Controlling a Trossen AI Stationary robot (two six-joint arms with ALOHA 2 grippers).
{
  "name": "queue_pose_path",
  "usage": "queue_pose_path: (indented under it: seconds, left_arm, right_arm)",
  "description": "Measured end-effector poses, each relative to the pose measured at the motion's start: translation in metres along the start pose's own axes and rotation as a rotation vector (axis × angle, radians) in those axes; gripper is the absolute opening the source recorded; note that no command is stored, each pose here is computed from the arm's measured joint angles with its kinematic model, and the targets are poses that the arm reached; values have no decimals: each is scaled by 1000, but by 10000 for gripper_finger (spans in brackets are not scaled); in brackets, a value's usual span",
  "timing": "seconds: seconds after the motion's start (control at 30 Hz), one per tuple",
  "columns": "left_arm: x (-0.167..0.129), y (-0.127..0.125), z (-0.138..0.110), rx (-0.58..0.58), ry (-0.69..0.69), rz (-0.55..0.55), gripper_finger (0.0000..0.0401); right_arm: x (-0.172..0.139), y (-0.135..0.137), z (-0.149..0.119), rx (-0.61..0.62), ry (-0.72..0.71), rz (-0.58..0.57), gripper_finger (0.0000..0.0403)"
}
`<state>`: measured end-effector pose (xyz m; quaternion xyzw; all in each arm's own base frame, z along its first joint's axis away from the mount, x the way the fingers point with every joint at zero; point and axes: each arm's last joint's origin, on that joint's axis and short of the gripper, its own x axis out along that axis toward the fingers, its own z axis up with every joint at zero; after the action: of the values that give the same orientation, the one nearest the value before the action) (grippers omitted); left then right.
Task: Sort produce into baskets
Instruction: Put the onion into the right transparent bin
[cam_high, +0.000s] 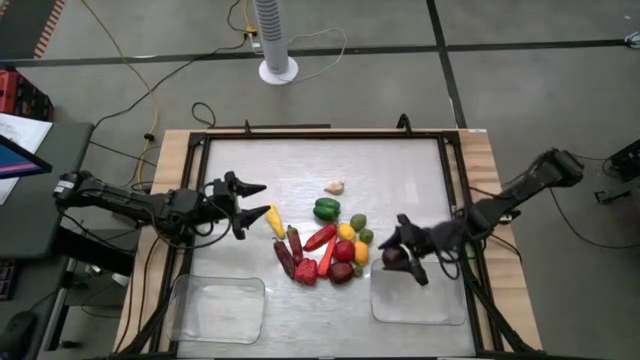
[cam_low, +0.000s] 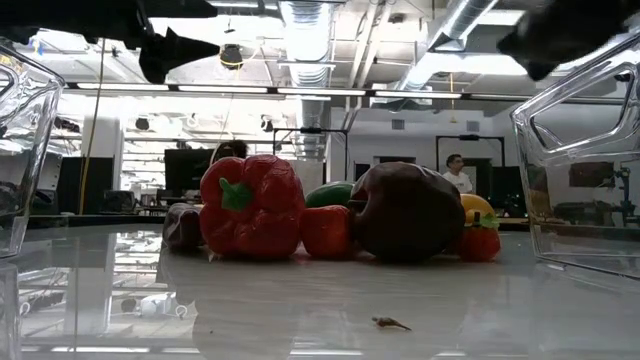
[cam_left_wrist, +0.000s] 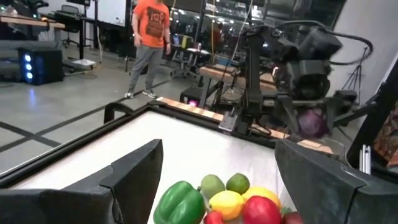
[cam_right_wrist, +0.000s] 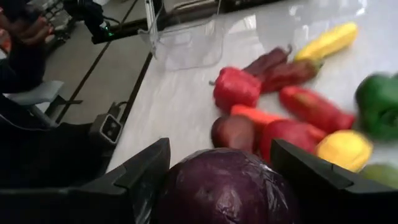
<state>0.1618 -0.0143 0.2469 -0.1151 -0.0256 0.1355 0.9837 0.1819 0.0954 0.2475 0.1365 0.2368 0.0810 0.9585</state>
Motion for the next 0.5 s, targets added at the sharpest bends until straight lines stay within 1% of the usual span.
queue_pose_path:
  seconds: [0.1,0.27,0.37,0.5]
  left_arm:
    - [1,0,0,-3,0,0,297]
    - [1,0,0,-3,-1,0,297]
    - [1,0,0,-1,-2,0,297]
    - [1,0,1,19,-12,-2,297]
  right_arm:
    - [1,12,-11,48,36,-9,292]
    - [3,18,-31,138,103,-127,297]
    - [6,18,-37,185,137,-152,323]
    - [8,19,-38,234,178,-111,373]
